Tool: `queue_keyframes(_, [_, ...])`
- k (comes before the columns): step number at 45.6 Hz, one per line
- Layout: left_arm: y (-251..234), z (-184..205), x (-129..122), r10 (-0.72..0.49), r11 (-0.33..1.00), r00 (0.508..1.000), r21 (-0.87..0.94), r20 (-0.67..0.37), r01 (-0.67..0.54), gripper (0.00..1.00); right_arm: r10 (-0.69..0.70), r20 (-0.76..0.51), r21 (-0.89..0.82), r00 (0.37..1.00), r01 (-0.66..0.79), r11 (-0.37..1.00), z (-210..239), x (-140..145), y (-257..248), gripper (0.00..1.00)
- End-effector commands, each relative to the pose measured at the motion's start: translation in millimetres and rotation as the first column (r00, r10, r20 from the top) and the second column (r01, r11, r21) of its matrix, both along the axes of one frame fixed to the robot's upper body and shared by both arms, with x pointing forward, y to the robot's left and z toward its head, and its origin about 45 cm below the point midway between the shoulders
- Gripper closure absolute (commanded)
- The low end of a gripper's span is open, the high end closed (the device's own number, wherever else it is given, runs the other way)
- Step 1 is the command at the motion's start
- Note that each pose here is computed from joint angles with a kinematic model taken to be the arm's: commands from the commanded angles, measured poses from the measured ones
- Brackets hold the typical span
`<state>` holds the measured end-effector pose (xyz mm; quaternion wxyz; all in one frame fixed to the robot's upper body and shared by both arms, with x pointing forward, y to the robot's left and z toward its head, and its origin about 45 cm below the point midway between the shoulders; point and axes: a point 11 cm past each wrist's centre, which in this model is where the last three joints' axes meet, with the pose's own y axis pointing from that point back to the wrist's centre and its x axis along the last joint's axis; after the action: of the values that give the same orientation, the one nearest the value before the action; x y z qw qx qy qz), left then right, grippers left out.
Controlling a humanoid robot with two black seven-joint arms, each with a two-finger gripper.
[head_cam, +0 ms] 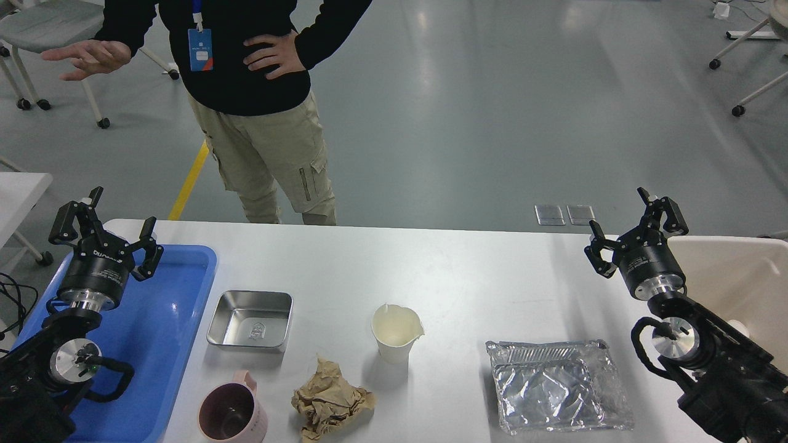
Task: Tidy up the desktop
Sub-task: 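Move the left gripper over the blue tray toward the pink mug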
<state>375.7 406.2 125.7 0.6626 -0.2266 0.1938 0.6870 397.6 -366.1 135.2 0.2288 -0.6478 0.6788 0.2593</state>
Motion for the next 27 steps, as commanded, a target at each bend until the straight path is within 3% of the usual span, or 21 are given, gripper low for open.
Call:
queue_keyframes(1, [1,0,1,0.009,1.000,1.000,0.003,-0.003,-0.009,0.04,0.000,-0.001,-0.001,1.000,0.000,1.000,0,0,0,0.00])
queue_keyframes(27, [17,16,6,0.057,0.998,0.998,-0.008,0.038,-0.057,0.04,-0.001,0.001,-0.002,1.000,0.001,1.000,1,1,0,0.00])
